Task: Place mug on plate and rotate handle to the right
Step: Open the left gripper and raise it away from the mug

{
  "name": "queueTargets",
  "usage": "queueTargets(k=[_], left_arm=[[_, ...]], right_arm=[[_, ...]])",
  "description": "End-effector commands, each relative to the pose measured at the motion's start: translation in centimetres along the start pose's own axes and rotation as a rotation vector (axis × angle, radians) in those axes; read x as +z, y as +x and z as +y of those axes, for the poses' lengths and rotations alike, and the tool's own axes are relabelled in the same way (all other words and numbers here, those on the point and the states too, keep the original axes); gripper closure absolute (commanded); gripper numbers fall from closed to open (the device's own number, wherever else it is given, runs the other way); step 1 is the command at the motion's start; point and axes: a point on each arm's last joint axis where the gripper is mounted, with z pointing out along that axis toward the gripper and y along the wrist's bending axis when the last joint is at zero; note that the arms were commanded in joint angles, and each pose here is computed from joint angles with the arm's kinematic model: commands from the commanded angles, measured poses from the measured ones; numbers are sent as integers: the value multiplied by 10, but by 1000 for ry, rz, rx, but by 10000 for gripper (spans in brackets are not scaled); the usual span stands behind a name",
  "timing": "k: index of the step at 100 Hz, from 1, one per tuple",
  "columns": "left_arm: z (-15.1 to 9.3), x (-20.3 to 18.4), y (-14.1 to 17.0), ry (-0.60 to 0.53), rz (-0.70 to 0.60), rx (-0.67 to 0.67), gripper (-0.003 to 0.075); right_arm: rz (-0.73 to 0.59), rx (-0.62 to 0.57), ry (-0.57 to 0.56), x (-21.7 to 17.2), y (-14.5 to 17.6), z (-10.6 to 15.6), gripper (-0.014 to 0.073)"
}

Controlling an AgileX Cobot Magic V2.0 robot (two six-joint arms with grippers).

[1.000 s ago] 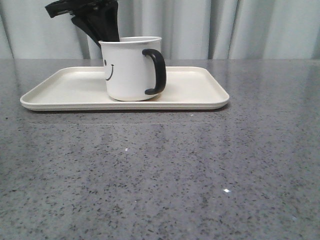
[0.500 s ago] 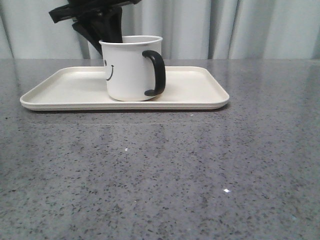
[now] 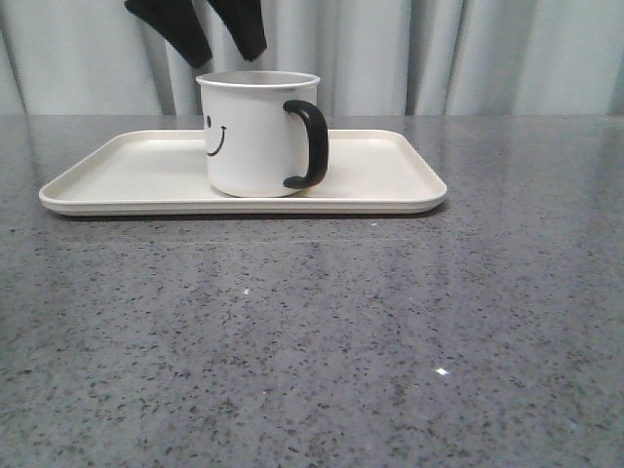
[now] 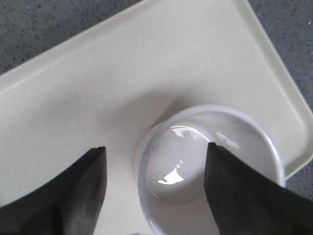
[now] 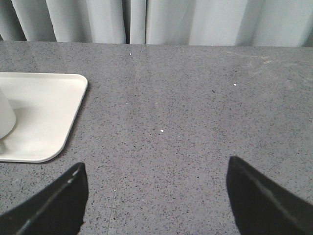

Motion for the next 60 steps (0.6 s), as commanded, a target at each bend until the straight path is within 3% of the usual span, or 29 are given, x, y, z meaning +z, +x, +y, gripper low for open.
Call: queueTargets(k=[1, 33, 60], left_arm=[[-17, -59, 0, 12, -128, 37, 290], [-19, -116, 25, -90, -269, 69, 290], [1, -130, 82, -172, -323, 11, 301]], right_arm=[[-101, -6, -1, -3, -16, 1, 11], [-83, -6, 1, -3, -14, 1, 11], [-81, -6, 1, -3, -14, 1, 11]])
